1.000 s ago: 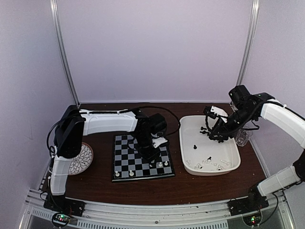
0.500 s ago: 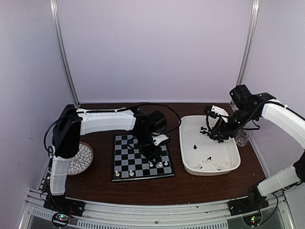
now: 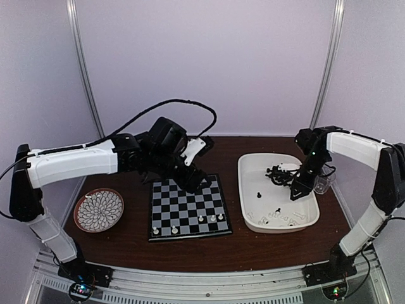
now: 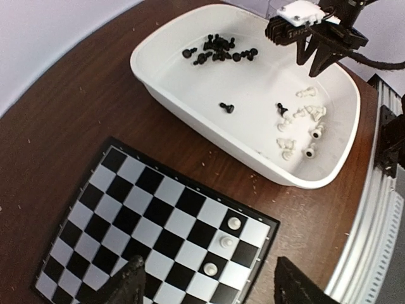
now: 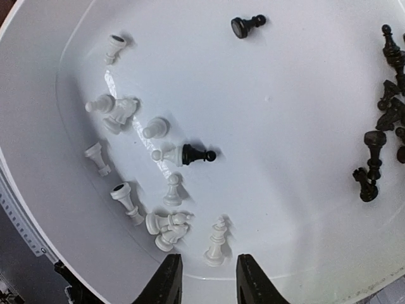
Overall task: Set up the chess pieces on the board
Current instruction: Pick up the pawn from the storage box.
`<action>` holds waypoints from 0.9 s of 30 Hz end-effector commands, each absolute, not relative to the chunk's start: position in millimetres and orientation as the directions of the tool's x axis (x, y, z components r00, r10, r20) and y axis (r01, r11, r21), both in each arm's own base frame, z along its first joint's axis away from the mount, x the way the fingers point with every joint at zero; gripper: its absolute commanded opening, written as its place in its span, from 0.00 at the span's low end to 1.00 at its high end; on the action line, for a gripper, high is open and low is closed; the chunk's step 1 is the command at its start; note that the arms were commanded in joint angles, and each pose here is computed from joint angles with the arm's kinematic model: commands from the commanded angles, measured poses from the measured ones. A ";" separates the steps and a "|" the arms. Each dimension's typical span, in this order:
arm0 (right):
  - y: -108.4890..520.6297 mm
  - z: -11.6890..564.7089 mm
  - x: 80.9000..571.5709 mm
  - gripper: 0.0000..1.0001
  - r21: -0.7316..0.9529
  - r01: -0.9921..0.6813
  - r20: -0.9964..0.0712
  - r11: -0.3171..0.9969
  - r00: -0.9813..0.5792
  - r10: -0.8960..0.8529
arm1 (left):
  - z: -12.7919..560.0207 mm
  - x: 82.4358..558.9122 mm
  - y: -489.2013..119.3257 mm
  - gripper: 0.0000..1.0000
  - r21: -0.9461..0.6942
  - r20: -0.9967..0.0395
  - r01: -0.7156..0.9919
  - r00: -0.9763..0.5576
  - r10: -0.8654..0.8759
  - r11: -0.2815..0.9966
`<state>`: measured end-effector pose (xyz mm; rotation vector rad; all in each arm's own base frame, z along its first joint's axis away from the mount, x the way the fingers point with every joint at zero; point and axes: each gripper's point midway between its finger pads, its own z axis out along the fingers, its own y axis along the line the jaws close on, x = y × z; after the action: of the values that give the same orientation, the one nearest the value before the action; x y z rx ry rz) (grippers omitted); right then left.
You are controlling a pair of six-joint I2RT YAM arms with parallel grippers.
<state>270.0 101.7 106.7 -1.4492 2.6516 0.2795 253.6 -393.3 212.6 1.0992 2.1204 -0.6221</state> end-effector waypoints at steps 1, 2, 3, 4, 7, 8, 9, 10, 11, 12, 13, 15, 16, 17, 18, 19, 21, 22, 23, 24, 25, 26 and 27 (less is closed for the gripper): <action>107.4 98.8 258.1 0.33 0.149 -0.870 -0.160 0.469 -0.490 -0.857 | 225.3 280.3 -408.2 0.74 -0.062 -0.846 0.815 -0.349 0.403 0.577; 114.2 96.1 257.3 0.33 0.162 -0.876 -0.171 0.454 -0.478 -0.861 | 225.4 280.8 -409.7 0.74 -0.067 -0.845 0.816 -0.352 0.403 0.574; 121.4 92.9 254.7 0.33 0.185 -0.882 -0.176 0.433 -0.463 -0.869 | 225.2 279.8 -411.2 0.74 -0.071 -0.841 0.820 -0.356 0.408 0.568; 129.0 89.8 251.0 0.33 0.213 -0.888 -0.184 0.408 -0.446 -0.876 | 225.3 278.8 -412.2 0.73 -0.076 -0.837 0.823 -0.359 0.413 0.563; 149.2 78.4 245.8 0.33 0.291 -0.883 -0.215 0.369 -0.437 -0.874 | 226.1 278.0 -413.8 0.71 -0.078 -0.829 0.829 -0.363 0.426 0.555; 155.3 74.6 245.1 0.34 0.318 -0.876 -0.220 0.362 -0.440 -0.871 | 226.1 278.5 -413.1 0.71 -0.078 -0.825 0.827 -0.367 0.429 0.556; 160.3 70.7 244.2 0.34 0.343 -0.869 -0.221 0.356 -0.443 -0.869 | 226.2 278.0 -413.4 0.71 -0.077 -0.823 0.829 -0.367 0.434 0.554; 165.2 66.2 243.5 0.34 0.364 -0.862 -0.216 0.351 -0.445 -0.869 | 227.7 278.0 -413.2 0.70 -0.076 -0.823 0.829 -0.366 0.434 0.555; 167.3 61.9 243.8 0.34 0.380 -0.855 -0.209 0.353 -0.452 -0.867 | 226.9 277.6 -413.3 0.70 -0.079 -0.820 0.828 -0.370 0.436 0.555; 169.6 57.5 245.6 0.34 0.389 -0.849 -0.206 0.357 -0.458 -0.865 | 226.8 277.4 -413.4 0.70 -0.081 -0.819 0.829 -0.372 0.437 0.554; 170.6 53.1 247.3 0.34 0.396 -0.844 -0.199 0.363 -0.464 -0.863 | 226.2 276.7 -414.0 0.70 -0.082 -0.817 0.830 -0.373 0.440 0.552; 172.4 46.6 247.8 0.34 0.422 -0.829 -0.181 0.367 -0.473 -0.862 | 224.1 277.5 -413.8 0.69 -0.086 -0.811 0.827 -0.382 0.443 0.555; 173.8 42.5 246.9 0.34 0.443 -0.818 -0.171 0.367 -0.479 -0.861 | 222.3 276.7 -414.4 0.69 -0.089 -0.807 0.827 -0.386 0.446 0.554; 175.4 42.1 246.6 0.34 0.455 -0.813 -0.172 0.364 -0.481 -0.859 | 220.8 276.9 -414.4 0.68 -0.092 -0.805 0.827 -0.390 0.447 0.555; 177.0 38.5 246.3 0.34 0.470 -0.803 -0.165 0.366 -0.487 -0.857 | 219.1 277.0 -414.9 0.68 -0.093 -0.802 0.826 -0.393 0.449 0.556; 178.3 36.5 247.5 0.34 0.478 -0.797 -0.162 0.369 -0.494 -0.854 | 217.8 276.6 -415.5 0.68 -0.096 -0.801 0.827 -0.395 0.451 0.554; 179.8 32.6 249.3 0.34 0.493 -0.783 -0.149 0.378 -0.504 -0.851 | 216.2 276.1 -416.2 0.67 -0.103 -0.797 0.827 -0.402 0.452 0.553; 180.4 31.4 250.8 0.33 0.497 -0.779 -0.144 0.382 -0.508 -0.849 | 216.2 275.7 -417.0 0.67 -0.106 -0.797 0.828 -0.403 0.451 0.551; 181.0 30.1 252.2 0.32 0.498 -0.776 -0.140 0.387 -0.513 -0.847 | 215.5 275.4 -417.3 0.67 -0.109 -0.795 0.828 -0.404 0.452 0.550; 181.9 29.6 254.5 0.29 0.497 -0.775 -0.140 0.391 -0.517 -0.845 | 214.3 274.7 -417.8 0.67 -0.111 -0.793 0.829 -0.406 0.454 0.548; 182.1 28.8 255.7 0.26 0.496 -0.773 -0.138 0.396 -0.520 -0.843 | 213.6 274.5 -417.8 0.67 -0.114 -0.792 0.830 -0.408 0.455 0.546; 182.6 29.0 256.5 0.19 0.494 -0.773 -0.139 0.398 -0.522 -0.842 | 213.9 274.3 -418.1 0.67 -0.116 -0.791 0.830 -0.409 0.454 0.545; 182.4 30.1 257.2 0.13 0.494 -0.772 -0.140 0.400 -0.525 -0.840 | 212.8 274.0 -418.3 0.66 -0.117 -0.789 0.831 -0.411 0.456 0.544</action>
<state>251.6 176.2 27.2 -1.6103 2.7422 0.8223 271.9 -410.0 200.9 1.0483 2.0828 -0.6158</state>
